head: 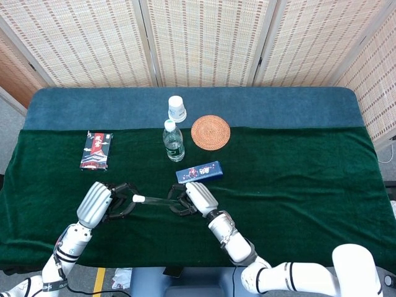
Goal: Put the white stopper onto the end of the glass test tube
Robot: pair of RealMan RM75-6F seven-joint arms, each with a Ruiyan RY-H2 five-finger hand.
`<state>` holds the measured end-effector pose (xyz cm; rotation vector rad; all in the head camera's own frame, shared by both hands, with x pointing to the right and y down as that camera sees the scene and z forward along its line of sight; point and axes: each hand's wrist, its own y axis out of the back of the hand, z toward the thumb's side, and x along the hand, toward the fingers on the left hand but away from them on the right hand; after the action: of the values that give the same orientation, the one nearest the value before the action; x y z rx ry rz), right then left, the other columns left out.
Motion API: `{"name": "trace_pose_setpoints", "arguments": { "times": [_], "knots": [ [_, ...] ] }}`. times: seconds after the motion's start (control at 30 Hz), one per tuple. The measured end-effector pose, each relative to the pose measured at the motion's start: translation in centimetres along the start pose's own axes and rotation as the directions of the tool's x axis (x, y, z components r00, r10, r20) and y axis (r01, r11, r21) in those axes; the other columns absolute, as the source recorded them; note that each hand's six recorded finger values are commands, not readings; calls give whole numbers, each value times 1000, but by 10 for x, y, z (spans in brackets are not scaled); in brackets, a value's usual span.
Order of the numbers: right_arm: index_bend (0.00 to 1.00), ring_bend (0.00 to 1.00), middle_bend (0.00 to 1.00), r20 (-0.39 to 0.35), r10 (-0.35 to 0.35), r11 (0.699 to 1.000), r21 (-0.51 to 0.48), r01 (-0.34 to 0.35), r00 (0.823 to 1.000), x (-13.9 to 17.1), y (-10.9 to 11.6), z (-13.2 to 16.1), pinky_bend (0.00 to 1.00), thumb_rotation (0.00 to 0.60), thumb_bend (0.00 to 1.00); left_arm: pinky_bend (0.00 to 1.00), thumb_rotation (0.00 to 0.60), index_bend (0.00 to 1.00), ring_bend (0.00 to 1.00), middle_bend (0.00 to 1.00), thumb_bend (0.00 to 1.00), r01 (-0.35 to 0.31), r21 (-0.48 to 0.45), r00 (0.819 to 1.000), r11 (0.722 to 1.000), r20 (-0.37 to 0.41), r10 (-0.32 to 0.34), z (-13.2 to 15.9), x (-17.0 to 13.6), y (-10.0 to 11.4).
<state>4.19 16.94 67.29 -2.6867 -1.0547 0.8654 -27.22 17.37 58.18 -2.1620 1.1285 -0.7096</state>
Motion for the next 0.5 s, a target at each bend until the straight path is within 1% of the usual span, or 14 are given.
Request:
{"name": "trace_pose_setpoints", "arguments": {
  "times": [0.5],
  "knots": [
    [848,1000,944,-13,-8,1000,-21,8,1000,-4,-4,4,1000,600,608,838,600,567,919,989,464,-1,-16,1000,1000,0,1,2,1,-3]
  ]
}}
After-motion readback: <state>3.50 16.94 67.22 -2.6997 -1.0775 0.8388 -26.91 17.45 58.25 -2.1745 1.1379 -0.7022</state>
